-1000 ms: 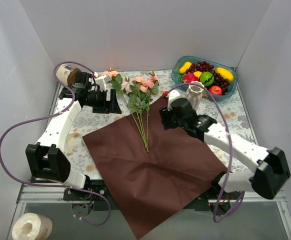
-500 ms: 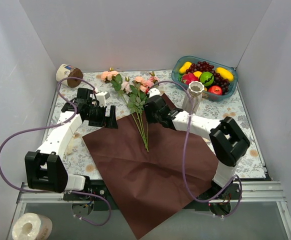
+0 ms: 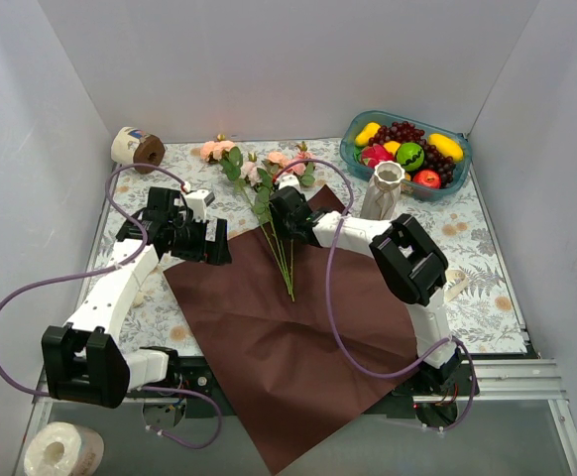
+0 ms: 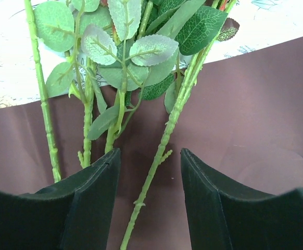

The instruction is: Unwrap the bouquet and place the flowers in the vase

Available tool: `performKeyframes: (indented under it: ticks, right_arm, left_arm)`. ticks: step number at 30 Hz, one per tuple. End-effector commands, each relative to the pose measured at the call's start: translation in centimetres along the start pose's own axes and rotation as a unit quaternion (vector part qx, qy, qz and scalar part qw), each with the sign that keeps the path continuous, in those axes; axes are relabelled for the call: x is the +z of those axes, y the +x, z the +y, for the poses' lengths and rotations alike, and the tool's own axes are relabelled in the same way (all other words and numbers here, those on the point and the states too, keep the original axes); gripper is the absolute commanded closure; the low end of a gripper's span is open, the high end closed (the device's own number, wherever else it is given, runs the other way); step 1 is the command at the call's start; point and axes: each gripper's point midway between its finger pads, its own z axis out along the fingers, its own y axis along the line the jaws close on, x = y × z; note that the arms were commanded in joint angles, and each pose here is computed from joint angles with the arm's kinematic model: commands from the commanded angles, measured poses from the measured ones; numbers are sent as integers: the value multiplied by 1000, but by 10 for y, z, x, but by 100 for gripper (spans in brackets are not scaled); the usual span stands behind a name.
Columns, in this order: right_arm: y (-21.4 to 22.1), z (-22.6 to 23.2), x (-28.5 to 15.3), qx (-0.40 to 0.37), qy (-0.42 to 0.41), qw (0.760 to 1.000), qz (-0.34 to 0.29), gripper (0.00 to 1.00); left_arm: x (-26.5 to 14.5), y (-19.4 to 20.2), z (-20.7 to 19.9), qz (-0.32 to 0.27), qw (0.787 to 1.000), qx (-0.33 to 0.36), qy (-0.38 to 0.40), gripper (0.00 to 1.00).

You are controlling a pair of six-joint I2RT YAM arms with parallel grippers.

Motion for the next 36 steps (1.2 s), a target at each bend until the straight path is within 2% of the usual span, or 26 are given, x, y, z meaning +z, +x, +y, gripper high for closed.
performKeyframes:
  ticks: [1, 11, 17, 23, 26, 27, 28, 36]
  right_arm:
    - [-18, -1, 5, 19, 22, 999, -17, 43]
    - [-3, -13, 16, 31, 28, 999, 3, 48]
    - [-1, -10, 31, 25, 23, 999, 16, 55]
    - [7, -17, 38, 39, 19, 999, 30, 57]
    - [8, -21, 34, 45, 22, 998, 31, 76]
    - [9, -21, 32, 47, 23, 998, 31, 90]
    - [2, -22, 26, 49, 22, 998, 23, 96]
    - [-34, -37, -9, 59, 34, 997, -23, 99]
  left_arm:
    - [-18, -18, -4, -51, 998, 25, -7, 2]
    - [-23, -21, -4, -49, 998, 26, -11, 2]
    - [-44, -37, -11, -86, 996, 32, -19, 2]
    - [-40, -28, -9, -79, 996, 29, -21, 2]
    - [-41, -26, -4, -74, 996, 31, -33, 2]
    - [-42, -25, -2, -75, 996, 34, -40, 2]
    - [-43, -26, -2, -77, 995, 36, -42, 2]
    - [-54, -22, -5, -87, 994, 46, -46, 2]
